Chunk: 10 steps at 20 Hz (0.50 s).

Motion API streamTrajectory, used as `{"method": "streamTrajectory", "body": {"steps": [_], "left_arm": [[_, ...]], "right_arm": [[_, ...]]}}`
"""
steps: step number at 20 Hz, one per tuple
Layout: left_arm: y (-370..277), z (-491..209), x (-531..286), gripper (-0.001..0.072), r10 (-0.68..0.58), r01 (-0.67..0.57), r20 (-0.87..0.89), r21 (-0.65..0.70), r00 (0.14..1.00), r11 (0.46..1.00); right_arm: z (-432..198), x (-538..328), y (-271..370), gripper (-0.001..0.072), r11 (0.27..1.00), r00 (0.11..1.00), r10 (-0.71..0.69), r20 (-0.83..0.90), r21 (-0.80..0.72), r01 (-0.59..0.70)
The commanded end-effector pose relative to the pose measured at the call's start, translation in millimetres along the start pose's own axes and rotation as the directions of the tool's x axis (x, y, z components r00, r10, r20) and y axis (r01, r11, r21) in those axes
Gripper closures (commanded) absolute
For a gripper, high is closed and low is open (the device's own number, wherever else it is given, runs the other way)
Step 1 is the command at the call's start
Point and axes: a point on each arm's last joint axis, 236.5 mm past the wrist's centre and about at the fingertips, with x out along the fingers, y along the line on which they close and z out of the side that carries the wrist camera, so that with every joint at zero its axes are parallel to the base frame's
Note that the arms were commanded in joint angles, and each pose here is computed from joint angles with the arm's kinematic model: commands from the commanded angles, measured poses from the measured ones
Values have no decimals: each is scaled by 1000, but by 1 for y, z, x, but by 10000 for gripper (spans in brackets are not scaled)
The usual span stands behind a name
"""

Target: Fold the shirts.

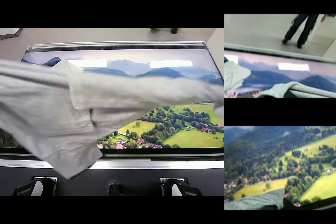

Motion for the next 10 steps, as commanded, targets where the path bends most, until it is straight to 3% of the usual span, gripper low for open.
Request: {"method": "streamTrajectory", "body": {"steps": [1,3,5,10], "left_arm": [[48,-110,52,678,-11,-21,-276,-115,961,993],[59,-162,88,677,-76,9,-323,-203,943,979],[64,-194,123,677,-108,42,-326,-203,939,978],[100,-211,204,676,19,-61,-249,-163,968,985]], "right_arm": [[-47,63,-16,668,999,958,-41,-283,12,47],[-66,113,-19,668,998,921,-20,-390,43,40],[-57,162,-12,667,996,922,32,-385,92,4],[34,263,12,659,944,982,167,-85,300,-134]]}}
